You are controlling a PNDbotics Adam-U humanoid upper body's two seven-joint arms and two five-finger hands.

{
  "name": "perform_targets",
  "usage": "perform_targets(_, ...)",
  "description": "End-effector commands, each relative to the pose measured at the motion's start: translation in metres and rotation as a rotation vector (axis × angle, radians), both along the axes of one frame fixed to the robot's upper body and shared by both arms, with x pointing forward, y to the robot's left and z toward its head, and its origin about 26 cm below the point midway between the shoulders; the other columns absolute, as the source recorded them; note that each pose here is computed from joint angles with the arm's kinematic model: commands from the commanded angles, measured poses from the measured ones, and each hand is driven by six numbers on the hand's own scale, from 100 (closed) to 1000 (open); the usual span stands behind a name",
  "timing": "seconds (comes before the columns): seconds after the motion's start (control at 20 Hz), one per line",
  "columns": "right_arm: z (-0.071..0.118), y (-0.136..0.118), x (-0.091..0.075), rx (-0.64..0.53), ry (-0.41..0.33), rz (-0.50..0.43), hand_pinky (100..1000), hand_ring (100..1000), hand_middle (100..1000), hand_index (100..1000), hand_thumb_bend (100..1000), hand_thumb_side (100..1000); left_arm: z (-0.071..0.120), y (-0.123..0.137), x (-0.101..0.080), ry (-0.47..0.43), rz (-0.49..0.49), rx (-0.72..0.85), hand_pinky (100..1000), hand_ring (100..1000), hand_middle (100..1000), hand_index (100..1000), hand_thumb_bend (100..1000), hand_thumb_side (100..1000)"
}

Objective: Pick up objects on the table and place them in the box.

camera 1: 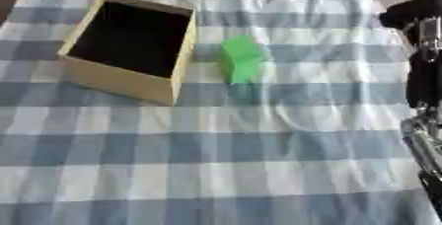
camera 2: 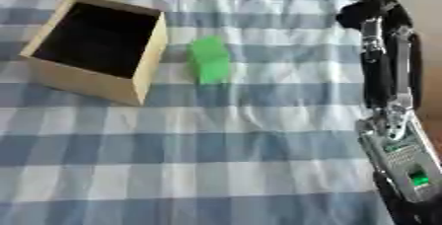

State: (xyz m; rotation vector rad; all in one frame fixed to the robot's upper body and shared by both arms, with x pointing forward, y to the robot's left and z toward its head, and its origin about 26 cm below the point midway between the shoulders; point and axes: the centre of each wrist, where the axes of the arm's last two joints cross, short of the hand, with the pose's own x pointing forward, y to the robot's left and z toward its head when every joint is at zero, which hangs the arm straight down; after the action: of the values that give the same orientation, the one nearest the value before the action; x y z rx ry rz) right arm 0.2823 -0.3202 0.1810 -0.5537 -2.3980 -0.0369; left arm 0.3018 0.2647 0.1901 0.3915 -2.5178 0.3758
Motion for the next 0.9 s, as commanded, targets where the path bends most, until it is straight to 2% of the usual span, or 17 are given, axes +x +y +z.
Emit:
perform_targets(0.05,0.013,-0.003,-0.001,-0.059,-0.024,-0.004,690,637,581,783,100,809,0.007,0.001,-0.002,-0.027,0.004,0.004,696,597,633,715,100,882)
perform_targets(0.3,0.037,-0.008,0.002,-0.225,-0.031,-0.012,700,655,601,801,100,808,0.006,0.001,-0.002,-0.023,0.0,0.01,696,597,634,715,100,882)
perform_targets(0.6,0.081,-0.013,0.004,-0.526,-0.021,-0.062,727,704,666,838,100,818,0.006,0.0,-0.003,-0.017,-0.009,0.028,697,599,635,716,100,883)
perform_targets(0.9,0.123,-0.008,0.004,-0.824,0.039,-0.104,750,748,736,882,100,826,0.005,0.0,-0.003,-0.014,-0.018,0.039,697,599,635,715,100,883)
